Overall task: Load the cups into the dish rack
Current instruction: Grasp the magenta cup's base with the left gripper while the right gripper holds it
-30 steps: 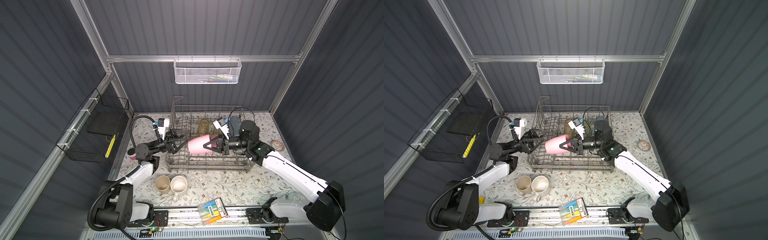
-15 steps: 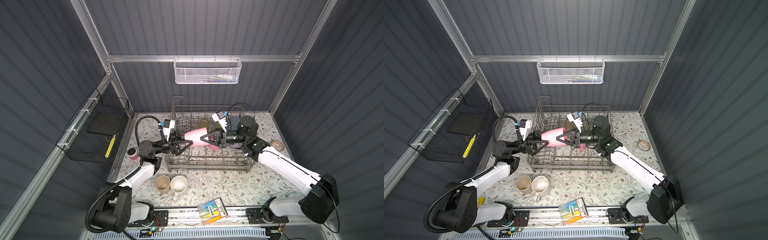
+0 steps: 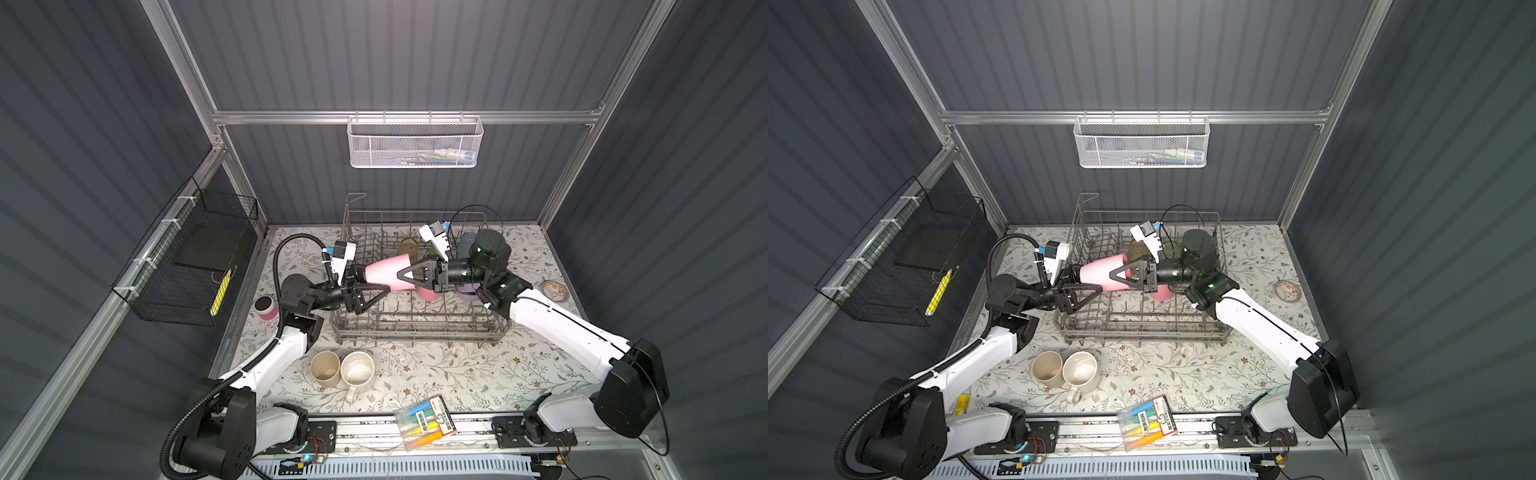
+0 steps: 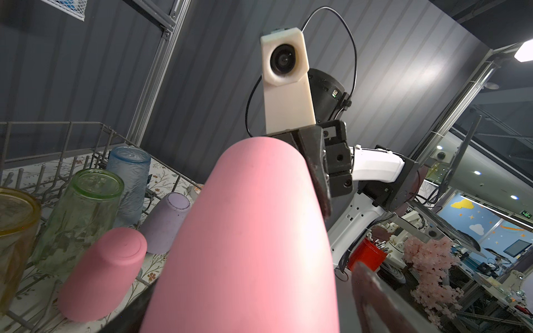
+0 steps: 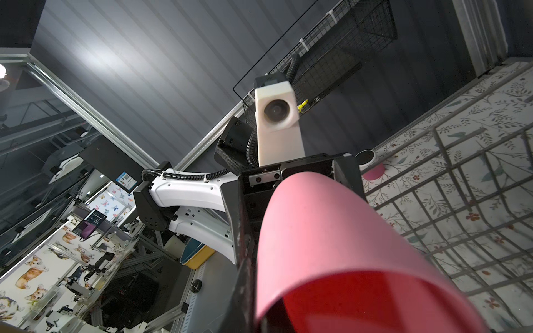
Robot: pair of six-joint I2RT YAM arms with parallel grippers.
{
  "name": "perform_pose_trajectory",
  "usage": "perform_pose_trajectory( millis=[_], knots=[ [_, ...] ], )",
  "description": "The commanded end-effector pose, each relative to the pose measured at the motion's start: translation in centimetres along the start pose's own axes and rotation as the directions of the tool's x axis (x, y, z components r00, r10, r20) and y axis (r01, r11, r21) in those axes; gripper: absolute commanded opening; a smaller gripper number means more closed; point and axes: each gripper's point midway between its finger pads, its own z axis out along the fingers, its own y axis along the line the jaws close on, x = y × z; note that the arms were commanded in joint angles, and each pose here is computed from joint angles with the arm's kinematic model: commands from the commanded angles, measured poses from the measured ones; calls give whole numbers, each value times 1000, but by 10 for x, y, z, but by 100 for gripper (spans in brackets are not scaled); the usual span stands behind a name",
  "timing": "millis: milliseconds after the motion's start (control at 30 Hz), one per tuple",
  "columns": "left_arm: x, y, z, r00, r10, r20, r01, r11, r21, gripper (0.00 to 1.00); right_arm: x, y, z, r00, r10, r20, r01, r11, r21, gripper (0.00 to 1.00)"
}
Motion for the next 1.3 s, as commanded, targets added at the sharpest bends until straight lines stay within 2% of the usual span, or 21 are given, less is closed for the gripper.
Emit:
perform_pose_trajectory(
  millis=[0,667,833,1133,1200,1267],
  knots=[
    [-11,-14,2,997,74,11,-74,997,27,91,-8,7,-2,999,-33,18,34,999,-15,0],
    [-10,-12,2,997,77,12,-77,997,20,90,6,3,-1,1000,2,-1,-2,1000,-26,0],
    [-9,-13,2,997,78,8,-78,997,26,77,5,3,1,1000,6,-3,-6,999,-39,0],
    [-9,-15,2,997,81,11,-81,996,29,60,4,1,3,1000,12,0,-12,999,-50,0],
    [-10,-16,1,996,86,14,-87,996,30,55,4,2,2,1000,12,0,-12,999,-48,4],
    [-11,-18,1,996,92,19,-92,995,33,55,4,3,1,1000,8,0,-8,999,-43,10]
  ],
)
